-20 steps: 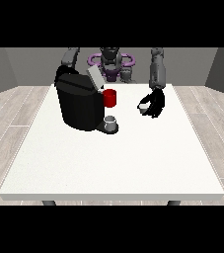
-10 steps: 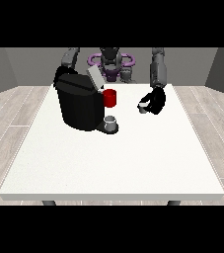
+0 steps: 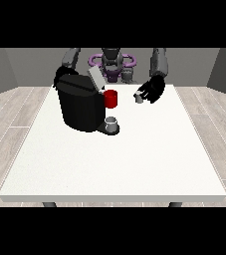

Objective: Insert the coffee pod into the coffee machine and close the lid

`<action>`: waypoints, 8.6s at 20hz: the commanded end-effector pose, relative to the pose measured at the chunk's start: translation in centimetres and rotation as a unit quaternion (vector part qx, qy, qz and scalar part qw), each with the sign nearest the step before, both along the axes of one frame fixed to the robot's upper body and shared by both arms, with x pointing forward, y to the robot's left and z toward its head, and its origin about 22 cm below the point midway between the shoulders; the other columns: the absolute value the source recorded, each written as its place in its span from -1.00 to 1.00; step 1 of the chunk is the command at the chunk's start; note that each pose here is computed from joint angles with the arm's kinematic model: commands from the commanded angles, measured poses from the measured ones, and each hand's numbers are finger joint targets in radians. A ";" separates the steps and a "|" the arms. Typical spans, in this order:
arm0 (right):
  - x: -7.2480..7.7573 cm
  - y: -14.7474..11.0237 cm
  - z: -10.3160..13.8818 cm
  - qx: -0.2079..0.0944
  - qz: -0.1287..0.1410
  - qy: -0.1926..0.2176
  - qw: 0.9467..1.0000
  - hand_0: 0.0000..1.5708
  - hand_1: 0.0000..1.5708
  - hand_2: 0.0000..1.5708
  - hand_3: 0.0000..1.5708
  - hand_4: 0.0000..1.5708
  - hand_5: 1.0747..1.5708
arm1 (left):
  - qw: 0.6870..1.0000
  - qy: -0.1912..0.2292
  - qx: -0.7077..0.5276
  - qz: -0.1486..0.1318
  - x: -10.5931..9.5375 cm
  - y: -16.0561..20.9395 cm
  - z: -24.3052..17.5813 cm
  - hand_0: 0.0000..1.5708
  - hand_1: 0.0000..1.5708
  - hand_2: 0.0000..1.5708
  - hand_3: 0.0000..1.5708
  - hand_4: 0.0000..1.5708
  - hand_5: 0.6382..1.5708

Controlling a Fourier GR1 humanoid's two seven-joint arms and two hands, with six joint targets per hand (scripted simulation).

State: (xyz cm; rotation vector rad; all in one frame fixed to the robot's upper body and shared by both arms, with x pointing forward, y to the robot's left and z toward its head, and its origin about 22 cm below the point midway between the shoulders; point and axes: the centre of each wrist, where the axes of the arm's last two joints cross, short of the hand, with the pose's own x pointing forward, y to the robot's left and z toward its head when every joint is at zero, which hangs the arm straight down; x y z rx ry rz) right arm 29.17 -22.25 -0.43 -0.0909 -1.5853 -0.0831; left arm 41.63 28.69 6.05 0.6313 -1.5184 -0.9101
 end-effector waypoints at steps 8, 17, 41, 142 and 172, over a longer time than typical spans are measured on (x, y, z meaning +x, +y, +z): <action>0.2 1.0 -1.1 0.003 0.025 -0.018 1.000 -1.00 -1.00 -1.00 -1.00 -0.42 1.00 | 0.999 -0.046 0.003 -0.025 1.9 1.0 7.1 0.59 0.59 0.69 0.64 -0.27 1.00; 0.7 1.8 0.6 0.011 0.045 -0.037 0.998 -1.00 -1.00 -1.00 -1.00 -0.38 1.00 | 0.998 -0.056 -0.041 0.002 3.5 0.6 13.9 0.62 0.62 0.66 0.58 -0.35 1.00; 2.6 0.5 5.6 -0.014 0.039 -0.072 0.997 -1.00 -1.00 -1.00 -1.00 -0.39 1.00 | 0.996 -0.087 -0.005 0.003 4.4 -1.7 16.9 0.61 0.61 0.66 0.55 -0.35 1.00; -0.2 -5.5 4.3 -0.034 0.055 -0.012 0.998 -1.00 -1.00 -1.00 -1.00 -1.00 1.00 | 0.884 0.142 -0.446 0.016 -7.8 -3.8 -10.7 -1.00 -1.00 -1.00 -1.00 -1.00 1.00; 7.5 -2.1 6.3 -0.053 0.104 -0.042 0.992 -1.00 -1.00 -1.00 -1.00 -1.00 1.00 | 0.887 0.040 -0.459 -0.015 -12.1 -4.0 -4.2 -1.00 -1.00 -1.00 -1.00 -1.00 1.00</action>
